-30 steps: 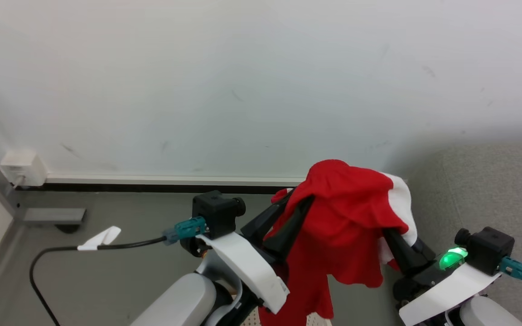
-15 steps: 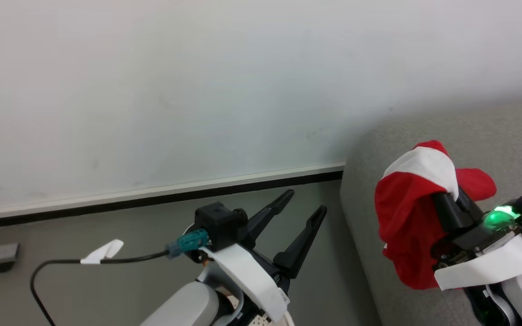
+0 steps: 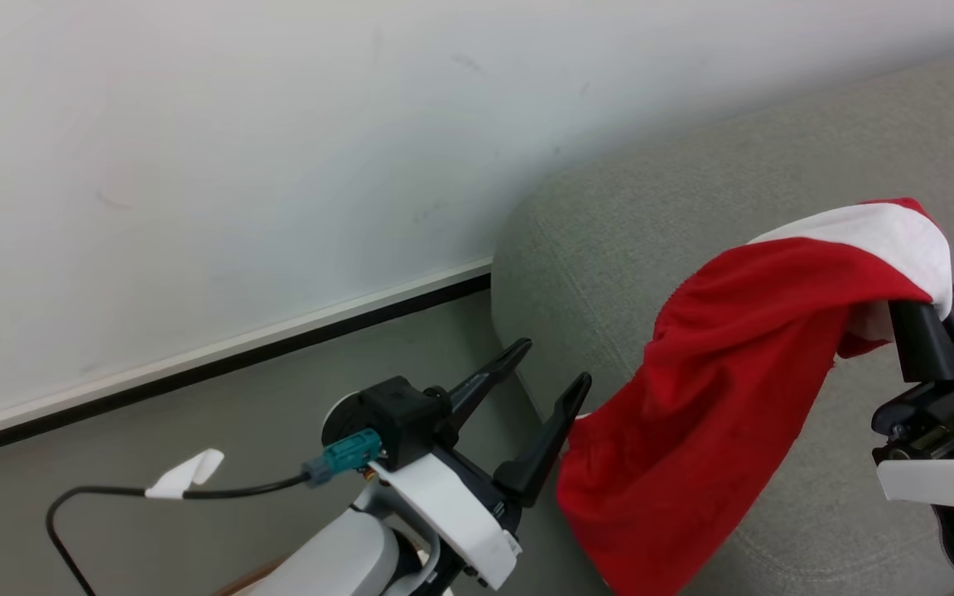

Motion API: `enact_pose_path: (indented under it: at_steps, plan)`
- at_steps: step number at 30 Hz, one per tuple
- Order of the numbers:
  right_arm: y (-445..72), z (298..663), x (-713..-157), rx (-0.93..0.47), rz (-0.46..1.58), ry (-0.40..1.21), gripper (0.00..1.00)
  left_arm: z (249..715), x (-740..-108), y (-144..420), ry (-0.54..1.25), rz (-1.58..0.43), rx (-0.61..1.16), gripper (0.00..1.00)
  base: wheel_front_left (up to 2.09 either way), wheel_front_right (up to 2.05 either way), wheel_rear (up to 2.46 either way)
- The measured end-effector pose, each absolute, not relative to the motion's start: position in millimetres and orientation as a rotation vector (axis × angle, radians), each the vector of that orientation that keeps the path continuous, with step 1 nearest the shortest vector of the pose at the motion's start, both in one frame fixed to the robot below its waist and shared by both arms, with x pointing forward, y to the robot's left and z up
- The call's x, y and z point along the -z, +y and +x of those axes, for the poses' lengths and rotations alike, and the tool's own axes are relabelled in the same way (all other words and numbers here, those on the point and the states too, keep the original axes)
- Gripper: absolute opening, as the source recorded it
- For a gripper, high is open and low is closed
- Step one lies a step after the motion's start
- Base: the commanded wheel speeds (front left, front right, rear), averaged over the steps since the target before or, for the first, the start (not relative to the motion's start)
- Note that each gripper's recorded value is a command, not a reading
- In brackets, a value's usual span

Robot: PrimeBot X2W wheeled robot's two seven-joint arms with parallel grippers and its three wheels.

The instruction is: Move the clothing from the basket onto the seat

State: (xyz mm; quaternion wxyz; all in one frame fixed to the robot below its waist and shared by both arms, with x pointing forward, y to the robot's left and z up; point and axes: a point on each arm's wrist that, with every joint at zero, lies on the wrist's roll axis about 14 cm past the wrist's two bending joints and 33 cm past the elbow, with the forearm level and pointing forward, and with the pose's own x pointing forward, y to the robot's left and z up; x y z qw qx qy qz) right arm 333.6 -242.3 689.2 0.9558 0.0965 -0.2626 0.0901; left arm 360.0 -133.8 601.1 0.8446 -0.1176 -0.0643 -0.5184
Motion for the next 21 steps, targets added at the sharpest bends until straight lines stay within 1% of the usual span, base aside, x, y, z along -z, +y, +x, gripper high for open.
enact_pose_path:
  at_steps: [6, 13, 17, 21]
  plan:
    - [-263, 317, -686, -0.094, 0.185, -0.541, 0.0, 359, -585, -152, -0.117, -0.229, 1.157, 1.0, 0.0, 0.0, 0.0]
    - [-276, 304, -684, -0.034, 0.158, -0.536, 0.0, 358, -574, -169, -0.113, -0.211, 1.201, 1.0, 0.0, 0.0, 0.0]
    - [-281, 303, -684, -0.016, 0.137, -0.533, 0.0, 358, -570, -173, -0.103, -0.214, 1.212, 1.0, 0.0, 0.0, 0.0]
    - [-284, 309, -683, -0.013, 0.129, -0.525, 0.0, 363, -567, -175, -0.097, -0.217, 1.214, 1.0, 0.0, 0.0, 0.0]
